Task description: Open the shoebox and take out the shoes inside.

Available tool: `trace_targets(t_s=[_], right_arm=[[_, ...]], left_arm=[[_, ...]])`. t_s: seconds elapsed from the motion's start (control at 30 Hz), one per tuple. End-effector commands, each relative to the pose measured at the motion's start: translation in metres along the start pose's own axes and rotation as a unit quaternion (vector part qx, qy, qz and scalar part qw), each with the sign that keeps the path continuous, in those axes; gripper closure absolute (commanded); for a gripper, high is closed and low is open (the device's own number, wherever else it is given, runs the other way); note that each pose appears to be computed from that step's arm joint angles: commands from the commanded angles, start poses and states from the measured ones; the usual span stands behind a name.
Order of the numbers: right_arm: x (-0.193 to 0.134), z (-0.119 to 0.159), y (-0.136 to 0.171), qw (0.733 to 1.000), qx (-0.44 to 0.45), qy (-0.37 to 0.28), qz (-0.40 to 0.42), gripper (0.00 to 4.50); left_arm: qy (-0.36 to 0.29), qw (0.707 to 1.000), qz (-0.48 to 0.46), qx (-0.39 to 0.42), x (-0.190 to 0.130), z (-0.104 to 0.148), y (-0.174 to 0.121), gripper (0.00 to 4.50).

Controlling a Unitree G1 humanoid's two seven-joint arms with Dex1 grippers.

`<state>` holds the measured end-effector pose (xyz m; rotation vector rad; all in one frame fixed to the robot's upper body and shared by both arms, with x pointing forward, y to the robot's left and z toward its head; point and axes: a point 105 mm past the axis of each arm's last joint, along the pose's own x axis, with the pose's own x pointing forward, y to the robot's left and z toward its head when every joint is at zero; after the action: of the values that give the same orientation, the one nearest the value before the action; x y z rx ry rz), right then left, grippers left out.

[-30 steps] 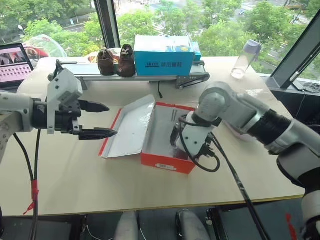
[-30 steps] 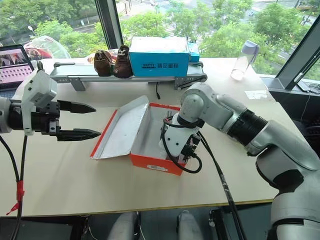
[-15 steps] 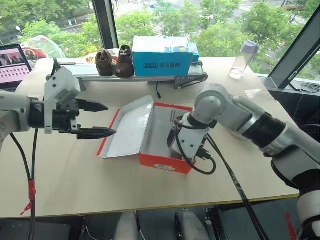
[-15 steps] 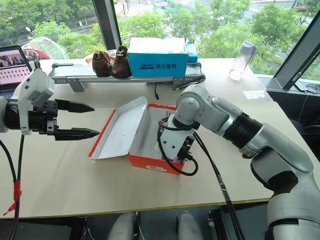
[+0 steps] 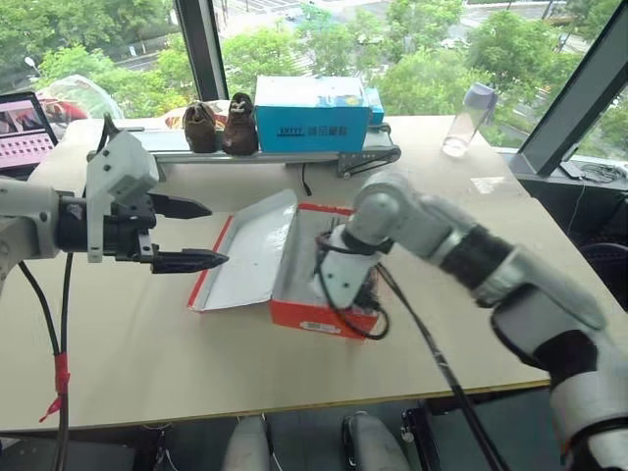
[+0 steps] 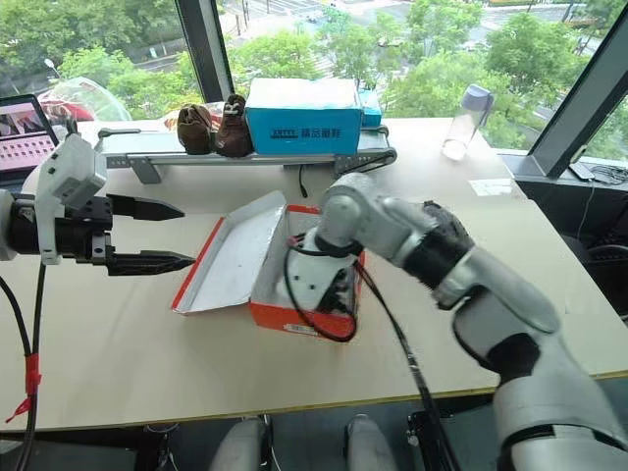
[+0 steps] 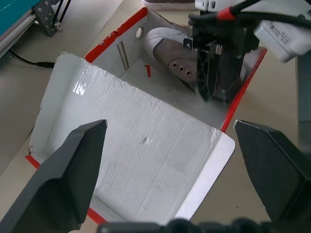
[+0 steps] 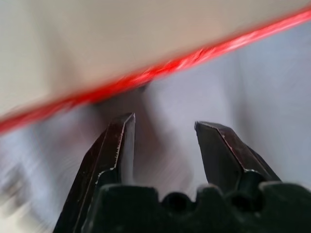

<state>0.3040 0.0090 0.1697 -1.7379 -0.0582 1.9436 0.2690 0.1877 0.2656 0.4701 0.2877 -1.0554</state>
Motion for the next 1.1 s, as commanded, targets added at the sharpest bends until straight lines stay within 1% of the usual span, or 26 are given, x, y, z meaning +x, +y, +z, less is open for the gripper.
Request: trace_targets(t_s=[0.03, 0.07, 0.13, 0.17, 0.27, 0.33, 0.43, 0.47, 0.5, 0.53, 0.63, 0.77, 0.83, 1.1], right_arm=[[-0.037, 0.006, -0.051, 0.989, 0.004, -0.001, -0.146, 2.07], [-0.05, 0.01, -0.063, 0.984, 0.009, -0.009, -0.18, 2.07], [-0.072, 0.015, -0.076, 0.973, 0.031, -0.03, -0.226, 2.07], [-0.079, 0.017, -0.08, 0.97, 0.04, -0.039, -0.238, 2.07], [-0.112, 0.012, -0.081, 0.952, 0.119, -0.065, -0.273, 2.07], [-0.133, 0.002, -0.072, 0.94, 0.174, -0.066, -0.287, 2.07], [-0.156, -0.029, -0.045, 0.913, 0.269, -0.035, -0.304, 2.07], [-0.159, -0.037, -0.034, 0.908, 0.289, -0.022, -0.303, 1.55], [-0.159, -0.045, -0.021, 0.906, 0.303, -0.007, -0.296, 1.4], [-0.158, -0.052, -0.01, 0.905, 0.314, 0.007, -0.288, 1.0], [-0.151, -0.063, 0.01, 0.906, 0.324, 0.037, -0.27, 0.06], [-0.138, -0.08, 0.018, 0.903, 0.326, 0.071, -0.27, 0.06], [-0.132, -0.087, 0.019, 0.914, 0.29, 0.098, -0.268, 0.06], [-0.115, -0.085, 0.014, 0.941, 0.23, 0.102, -0.228, 0.06]], left_arm=[[-0.01, 1.0, 0.009, 0.017, -0.004, 0.01, 0.0, 0.0], [-0.011, 1.0, 0.008, 0.018, -0.003, 0.01, 0.001, 0.0], [-0.014, 1.0, 0.006, 0.02, -0.001, 0.01, 0.002, 0.0], [-0.015, 1.0, 0.005, 0.02, -0.001, 0.011, 0.002, 0.0], [-0.02, 1.0, -0.001, 0.023, 0.003, 0.011, 0.003, 0.0], [-0.024, 0.999, -0.006, 0.025, 0.007, 0.012, 0.004, 0.0], [-0.031, 0.999, -0.014, 0.028, 0.013, 0.013, 0.007, 0.0], [-0.033, 0.999, -0.016, 0.03, 0.014, 0.014, 0.008, 0.0], [-0.035, 0.999, -0.021, 0.031, 0.016, 0.014, 0.009, 0.0], [-0.036, 0.999, -0.024, 0.032, 0.018, 0.015, 0.01, 0.0], [-0.037, 0.998, -0.03, 0.038, 0.021, 0.016, 0.014, 0.0], [-0.043, 0.997, -0.038, 0.046, 0.026, 0.019, 0.016, 0.0], [-0.044, 0.997, -0.042, 0.048, 0.028, 0.02, 0.016, 0.0], [-0.041, 0.997, -0.039, 0.046, 0.024, 0.019, 0.014, 0.0]])
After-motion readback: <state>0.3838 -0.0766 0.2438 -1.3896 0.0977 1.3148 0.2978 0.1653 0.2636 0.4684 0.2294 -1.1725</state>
